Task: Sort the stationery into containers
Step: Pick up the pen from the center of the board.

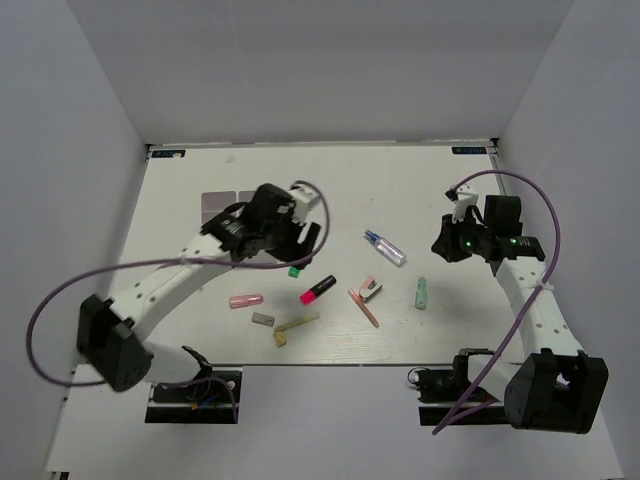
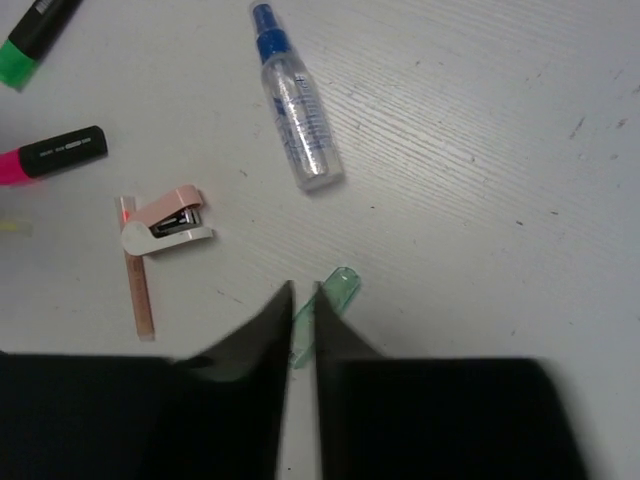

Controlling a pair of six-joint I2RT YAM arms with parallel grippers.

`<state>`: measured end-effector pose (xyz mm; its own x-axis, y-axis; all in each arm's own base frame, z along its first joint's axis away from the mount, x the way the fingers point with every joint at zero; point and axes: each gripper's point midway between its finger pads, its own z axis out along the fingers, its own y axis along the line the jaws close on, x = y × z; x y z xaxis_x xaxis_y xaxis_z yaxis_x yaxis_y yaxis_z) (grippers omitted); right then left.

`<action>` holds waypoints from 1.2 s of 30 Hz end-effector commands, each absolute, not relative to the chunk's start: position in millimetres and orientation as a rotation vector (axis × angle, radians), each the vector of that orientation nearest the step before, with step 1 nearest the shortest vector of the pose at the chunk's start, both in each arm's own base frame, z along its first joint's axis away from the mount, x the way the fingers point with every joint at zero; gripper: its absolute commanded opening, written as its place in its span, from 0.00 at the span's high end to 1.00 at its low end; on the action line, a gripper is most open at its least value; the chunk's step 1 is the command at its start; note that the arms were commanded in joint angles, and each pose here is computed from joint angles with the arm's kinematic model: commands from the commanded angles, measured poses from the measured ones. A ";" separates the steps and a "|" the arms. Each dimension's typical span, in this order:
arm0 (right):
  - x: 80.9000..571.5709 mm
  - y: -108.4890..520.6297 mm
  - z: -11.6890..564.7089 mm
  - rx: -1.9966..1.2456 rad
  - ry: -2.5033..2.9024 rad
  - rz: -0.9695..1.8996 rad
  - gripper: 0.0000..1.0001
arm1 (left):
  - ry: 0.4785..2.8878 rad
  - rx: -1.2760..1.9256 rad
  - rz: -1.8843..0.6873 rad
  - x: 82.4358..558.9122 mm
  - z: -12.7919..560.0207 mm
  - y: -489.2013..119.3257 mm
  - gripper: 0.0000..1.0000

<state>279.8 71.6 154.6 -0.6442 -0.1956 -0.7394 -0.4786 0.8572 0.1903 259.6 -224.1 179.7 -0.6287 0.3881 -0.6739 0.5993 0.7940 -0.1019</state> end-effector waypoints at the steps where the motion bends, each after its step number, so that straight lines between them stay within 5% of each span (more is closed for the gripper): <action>1: 280.4 78.0 169.8 -0.504 2.230 0.520 0.10 | 2.373 0.884 -0.259 264.3 174.2 -236.0 0.11; 3: 280.3 75.5 170.8 -0.505 2.227 0.502 0.09 | 2.391 0.881 -0.229 282.7 169.0 -254.8 0.11; 4: 280.4 76.4 174.6 -0.509 2.209 0.500 0.38 | 2.448 0.886 -0.192 289.2 145.5 -258.9 0.11; 5: 278.9 76.4 171.1 -0.489 2.219 0.511 0.93 | 2.428 0.834 -0.183 303.3 155.7 -263.6 0.18; 8: 281.5 74.3 171.1 -0.466 2.212 0.491 1.00 | 2.483 0.754 -0.151 329.9 141.5 -268.6 0.40; 9: 282.5 74.9 170.6 -0.468 2.213 0.494 0.97 | 2.505 0.757 -0.187 330.1 136.3 -272.8 0.43; 10: 283.3 74.3 170.4 -0.462 2.221 0.497 0.65 | 2.538 0.751 -0.185 336.1 121.3 -271.6 0.43; 11: 281.5 73.7 168.1 -0.463 2.236 0.498 0.12 | 2.545 0.725 -0.195 343.4 118.9 -268.5 0.43; 20: 283.5 71.6 157.2 -0.464 2.277 0.492 0.10 | 2.627 0.611 -0.259 367.7 83.1 -264.3 0.32; 36: 286.0 68.5 151.4 -0.451 2.296 0.480 0.10 | 2.763 0.494 -0.326 378.5 42.1 -253.3 0.35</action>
